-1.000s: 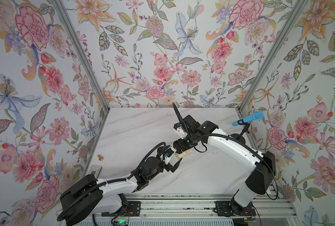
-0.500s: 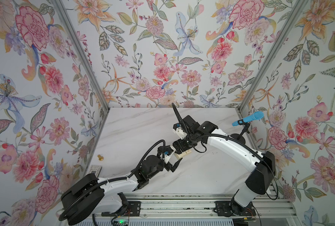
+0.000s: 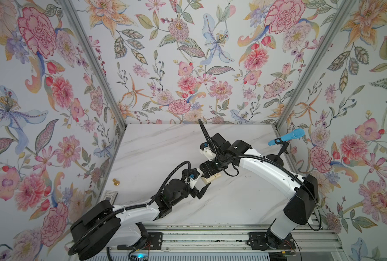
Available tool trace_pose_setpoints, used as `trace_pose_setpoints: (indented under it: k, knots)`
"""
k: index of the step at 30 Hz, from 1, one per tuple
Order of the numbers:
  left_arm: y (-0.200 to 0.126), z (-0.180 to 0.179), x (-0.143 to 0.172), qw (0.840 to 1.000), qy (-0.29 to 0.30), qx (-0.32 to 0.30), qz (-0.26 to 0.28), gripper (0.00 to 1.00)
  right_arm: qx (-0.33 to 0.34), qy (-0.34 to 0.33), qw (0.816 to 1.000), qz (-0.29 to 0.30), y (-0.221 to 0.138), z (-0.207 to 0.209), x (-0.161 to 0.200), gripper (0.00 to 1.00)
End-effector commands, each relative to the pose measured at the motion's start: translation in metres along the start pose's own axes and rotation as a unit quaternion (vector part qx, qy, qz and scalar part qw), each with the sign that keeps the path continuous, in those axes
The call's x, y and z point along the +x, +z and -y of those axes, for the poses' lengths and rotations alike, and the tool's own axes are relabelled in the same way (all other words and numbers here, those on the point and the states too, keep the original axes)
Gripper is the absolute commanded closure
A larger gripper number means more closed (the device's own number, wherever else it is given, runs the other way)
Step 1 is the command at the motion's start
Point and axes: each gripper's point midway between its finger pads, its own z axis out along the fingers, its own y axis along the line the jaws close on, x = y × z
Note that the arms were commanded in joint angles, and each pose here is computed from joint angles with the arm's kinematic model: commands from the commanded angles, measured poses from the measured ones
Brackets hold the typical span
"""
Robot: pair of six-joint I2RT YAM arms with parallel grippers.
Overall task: Take the necklace out of the lift-off lid jewelry box
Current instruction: Open the lid on the jewelry box.
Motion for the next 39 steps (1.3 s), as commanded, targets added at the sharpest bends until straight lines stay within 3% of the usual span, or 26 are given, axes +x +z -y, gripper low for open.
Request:
trace_pose_setpoints:
  k: [1,25,33,39]
  knots:
    - [-0.005,-0.005,-0.006,1.0,0.0,-0.005,0.01,0.0,-0.002,0.002,1.0,0.012,-0.013,-0.003,-0.005,0.19]
    - [-0.004,-0.009,-0.002,1.0,0.002,-0.015,-0.004,0.08,-0.006,0.004,1.0,0.011,-0.012,-0.004,-0.007,0.19]
    - [-0.013,-0.015,-0.008,0.999,0.001,-0.033,0.012,0.01,-0.007,0.004,1.0,0.005,-0.009,-0.005,-0.005,0.19]
    - [-0.014,-0.014,-0.008,0.999,0.003,-0.03,0.011,0.02,-0.009,0.003,1.0,0.007,-0.009,-0.007,-0.007,0.19]
